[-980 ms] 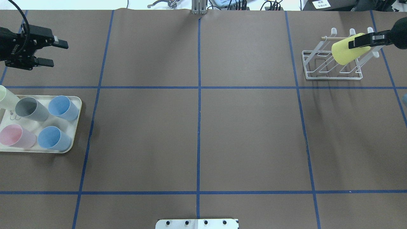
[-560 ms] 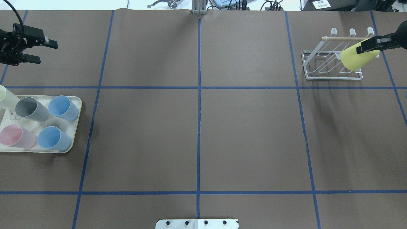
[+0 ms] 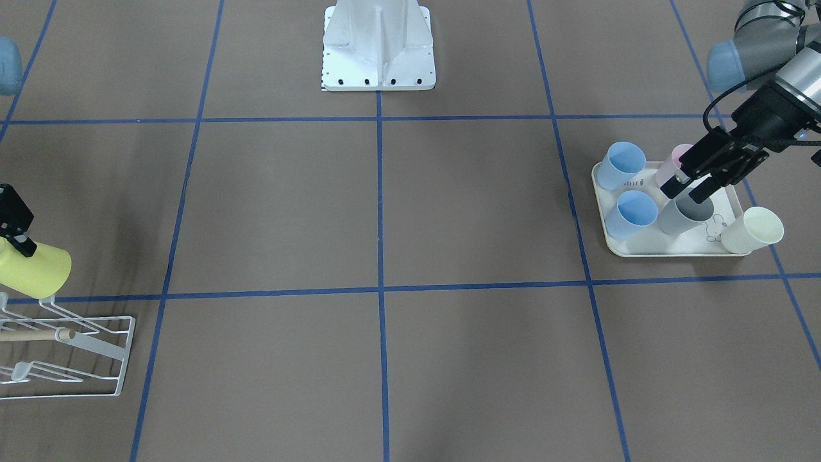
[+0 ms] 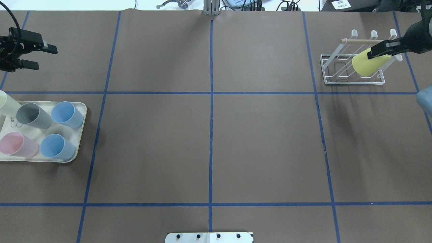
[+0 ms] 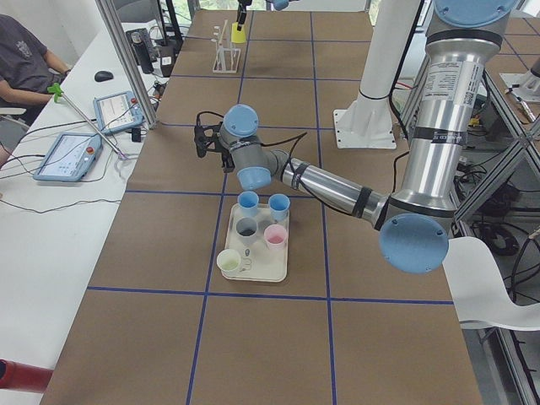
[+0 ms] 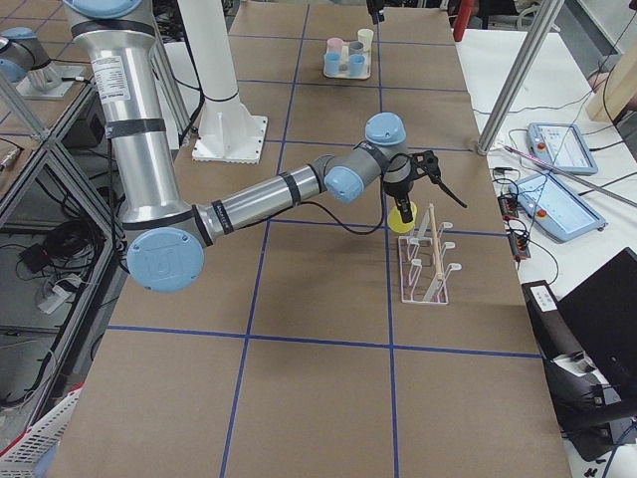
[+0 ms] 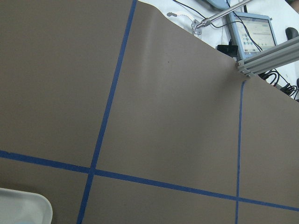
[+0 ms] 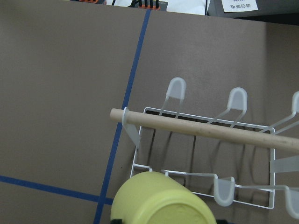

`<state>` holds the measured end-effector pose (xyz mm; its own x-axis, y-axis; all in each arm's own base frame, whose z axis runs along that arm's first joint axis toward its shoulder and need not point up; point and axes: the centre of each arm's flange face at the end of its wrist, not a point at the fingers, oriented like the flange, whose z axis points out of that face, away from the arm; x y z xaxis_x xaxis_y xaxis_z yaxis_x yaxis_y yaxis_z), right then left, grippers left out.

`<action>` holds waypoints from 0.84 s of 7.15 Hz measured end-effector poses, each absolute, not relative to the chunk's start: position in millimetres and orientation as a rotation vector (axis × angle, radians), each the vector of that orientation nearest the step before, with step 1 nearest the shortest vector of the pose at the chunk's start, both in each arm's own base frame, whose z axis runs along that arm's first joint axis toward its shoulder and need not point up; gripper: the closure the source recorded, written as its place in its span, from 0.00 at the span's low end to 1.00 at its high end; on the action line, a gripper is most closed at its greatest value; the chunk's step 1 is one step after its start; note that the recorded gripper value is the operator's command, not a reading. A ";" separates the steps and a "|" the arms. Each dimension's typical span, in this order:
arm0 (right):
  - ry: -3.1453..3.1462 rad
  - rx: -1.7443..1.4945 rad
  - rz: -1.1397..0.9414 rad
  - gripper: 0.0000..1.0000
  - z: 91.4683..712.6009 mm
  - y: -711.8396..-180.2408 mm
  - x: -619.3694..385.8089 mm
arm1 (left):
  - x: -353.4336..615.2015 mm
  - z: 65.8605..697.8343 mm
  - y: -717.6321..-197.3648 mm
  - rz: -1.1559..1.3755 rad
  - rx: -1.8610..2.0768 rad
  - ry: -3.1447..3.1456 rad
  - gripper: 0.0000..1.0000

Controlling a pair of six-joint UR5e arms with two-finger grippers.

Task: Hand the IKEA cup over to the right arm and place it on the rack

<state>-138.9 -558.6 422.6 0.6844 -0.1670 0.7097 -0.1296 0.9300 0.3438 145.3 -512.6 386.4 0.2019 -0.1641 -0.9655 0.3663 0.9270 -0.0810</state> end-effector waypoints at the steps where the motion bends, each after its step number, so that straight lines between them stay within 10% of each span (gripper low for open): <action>1: -0.821 0.384 -0.021 0.82 423.8 -560.0 -139.7 | 144.4 387.0 -510.6 -0.373 0.180 1.318 0.00; 6: -0.798 0.372 -0.018 0.72 434.3 -572.4 -147.6 | 142.6 392.3 -505.6 -0.378 0.173 1.312 0.00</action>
<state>-147.6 -572.4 434.3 0.7014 -0.1548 0.6957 -0.1236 0.9349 0.3326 142.6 -505.6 392.3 0.2057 -0.1726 -0.9633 0.3661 0.9264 -0.0879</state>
